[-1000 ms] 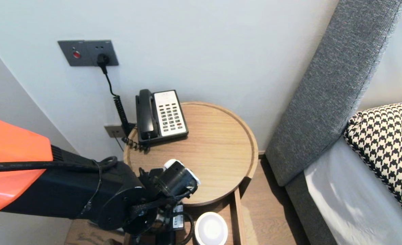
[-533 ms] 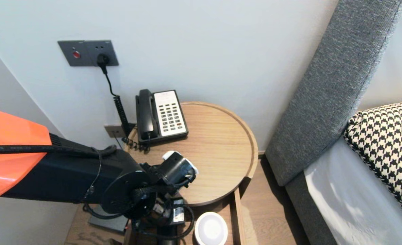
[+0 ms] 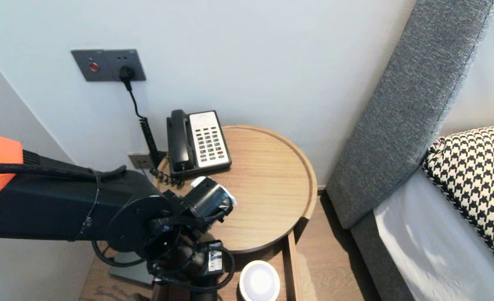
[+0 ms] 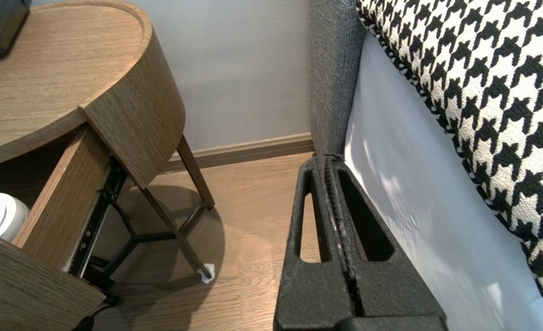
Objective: Take the remote control out of the drawer one by one and place them on the table
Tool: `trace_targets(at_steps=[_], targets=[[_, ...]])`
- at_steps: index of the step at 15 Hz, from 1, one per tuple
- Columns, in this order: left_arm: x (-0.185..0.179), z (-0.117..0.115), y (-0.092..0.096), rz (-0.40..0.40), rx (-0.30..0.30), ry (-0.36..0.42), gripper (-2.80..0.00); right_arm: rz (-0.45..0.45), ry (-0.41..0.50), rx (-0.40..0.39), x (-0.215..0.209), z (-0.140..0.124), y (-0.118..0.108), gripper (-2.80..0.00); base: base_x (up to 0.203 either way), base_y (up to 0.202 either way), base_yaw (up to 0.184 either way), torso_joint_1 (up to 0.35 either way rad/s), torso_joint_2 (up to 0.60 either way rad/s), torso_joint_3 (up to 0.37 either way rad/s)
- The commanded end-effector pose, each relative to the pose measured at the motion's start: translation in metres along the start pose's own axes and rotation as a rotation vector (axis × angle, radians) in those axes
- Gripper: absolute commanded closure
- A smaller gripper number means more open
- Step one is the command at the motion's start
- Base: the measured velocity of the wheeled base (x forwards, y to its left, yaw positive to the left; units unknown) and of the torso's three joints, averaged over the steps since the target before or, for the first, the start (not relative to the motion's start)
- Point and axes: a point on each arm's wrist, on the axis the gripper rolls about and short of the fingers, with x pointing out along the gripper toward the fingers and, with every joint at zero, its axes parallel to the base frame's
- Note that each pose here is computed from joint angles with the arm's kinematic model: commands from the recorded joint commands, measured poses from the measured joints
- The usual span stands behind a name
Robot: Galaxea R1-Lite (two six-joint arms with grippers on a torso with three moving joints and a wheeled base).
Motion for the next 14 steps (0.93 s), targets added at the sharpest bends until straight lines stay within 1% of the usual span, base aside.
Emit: trace_targets(at_steps=[1,3,5,6,9,11,14], targets=[[-0.0075,0.0011,0.0010,-0.018,-0.010,-0.009,0.00,-0.001,0.024,0.000,0.0016,-0.0068,-0.0001,0.00,0.000,0.000,0.000,0.000,0.00,0.000],[-0.0077,0.0012,0.0008,-0.019,-0.008,-0.007,0.00,-0.001,0.024,0.000,0.0016,-0.0068,-0.0001,0.00,0.000,0.000,0.000,0.000,0.00,0.000],[-0.0092,0.0010,0.0001,-0.032,-0.007,0.027,0.00,-0.001,0.024,0.000,0.0016,-0.0068,-0.0001,0.00,0.000,0.000,0.000,0.000,0.00,0.000],[-0.0121,0.0014,-0.0005,-0.046,-0.008,0.057,0.00,-0.001,0.024,0.000,0.0016,-0.0068,-0.0001,0.00,0.000,0.000,0.000,0.000,0.00,0.000],[-0.0127,-0.0013,0.0013,-0.053,-0.005,0.109,0.00,-0.001,0.024,0.000,0.0016,-0.0068,-0.0001,0.00,0.000,0.000,0.000,0.000,0.00,0.000],[-0.0127,-0.0019,0.0019,-0.052,-0.003,0.111,0.00,-0.001,0.024,0.000,0.0016,-0.0068,-0.0001,0.00,0.000,0.000,0.000,0.000,0.00,0.000],[-0.0123,-0.0041,0.0030,-0.057,0.009,0.137,0.00,-0.001,0.024,0.000,0.0016,-0.0068,-0.0001,0.00,0.000,0.000,0.000,0.000,0.00,0.000]])
